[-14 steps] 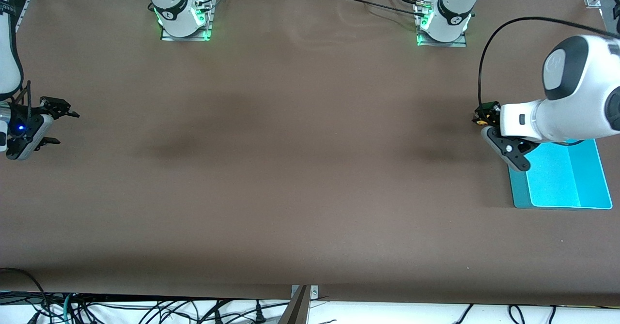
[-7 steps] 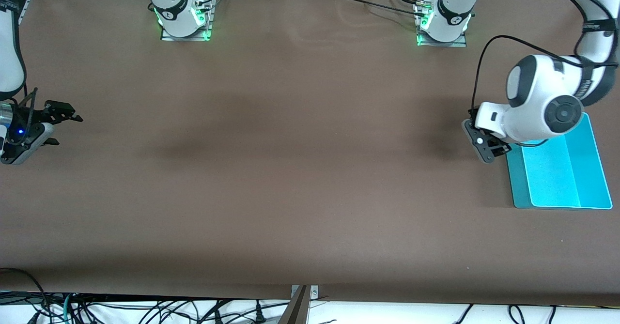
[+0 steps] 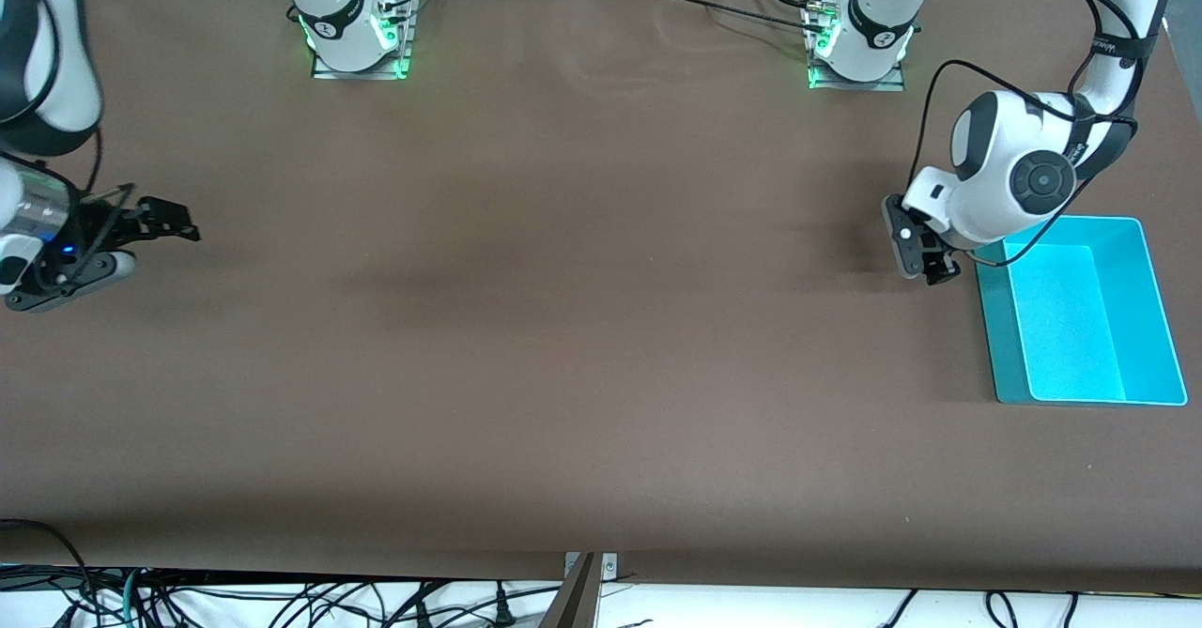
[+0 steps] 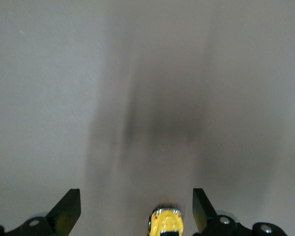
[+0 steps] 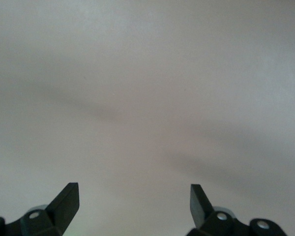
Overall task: Wind and store yellow beetle car
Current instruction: 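Lower the left gripper to the car beside the blue box, then close the left gripper on the yellow car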
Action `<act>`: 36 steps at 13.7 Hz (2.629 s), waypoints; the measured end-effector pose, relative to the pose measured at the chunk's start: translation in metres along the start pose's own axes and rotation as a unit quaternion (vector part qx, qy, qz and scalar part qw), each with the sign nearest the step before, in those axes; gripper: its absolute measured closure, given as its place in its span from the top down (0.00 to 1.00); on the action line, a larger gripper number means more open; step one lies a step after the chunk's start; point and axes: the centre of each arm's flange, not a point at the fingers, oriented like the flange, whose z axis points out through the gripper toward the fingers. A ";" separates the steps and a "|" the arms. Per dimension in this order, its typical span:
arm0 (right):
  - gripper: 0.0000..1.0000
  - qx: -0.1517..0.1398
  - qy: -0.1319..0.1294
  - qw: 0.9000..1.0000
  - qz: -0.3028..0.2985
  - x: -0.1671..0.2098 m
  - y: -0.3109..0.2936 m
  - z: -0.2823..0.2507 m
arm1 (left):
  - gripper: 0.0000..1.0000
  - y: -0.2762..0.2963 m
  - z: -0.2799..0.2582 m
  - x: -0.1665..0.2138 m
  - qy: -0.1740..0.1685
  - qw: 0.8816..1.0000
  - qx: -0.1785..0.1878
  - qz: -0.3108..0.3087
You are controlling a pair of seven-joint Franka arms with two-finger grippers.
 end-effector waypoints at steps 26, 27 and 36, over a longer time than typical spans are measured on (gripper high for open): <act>1.00 -0.011 0.060 0.986 0.154 -0.070 -0.030 -0.103 | 0.90 0.062 0.089 -0.121 0.029 0.997 0.051 0.051; 1.00 -0.011 0.060 0.986 0.156 -0.070 -0.028 -0.103 | 0.80 0.062 0.089 -0.121 0.029 0.997 0.052 0.053; 1.00 -0.008 0.056 0.983 0.173 -0.074 -0.009 -0.099 | 0.45 0.060 0.088 -0.123 0.027 0.995 0.057 0.073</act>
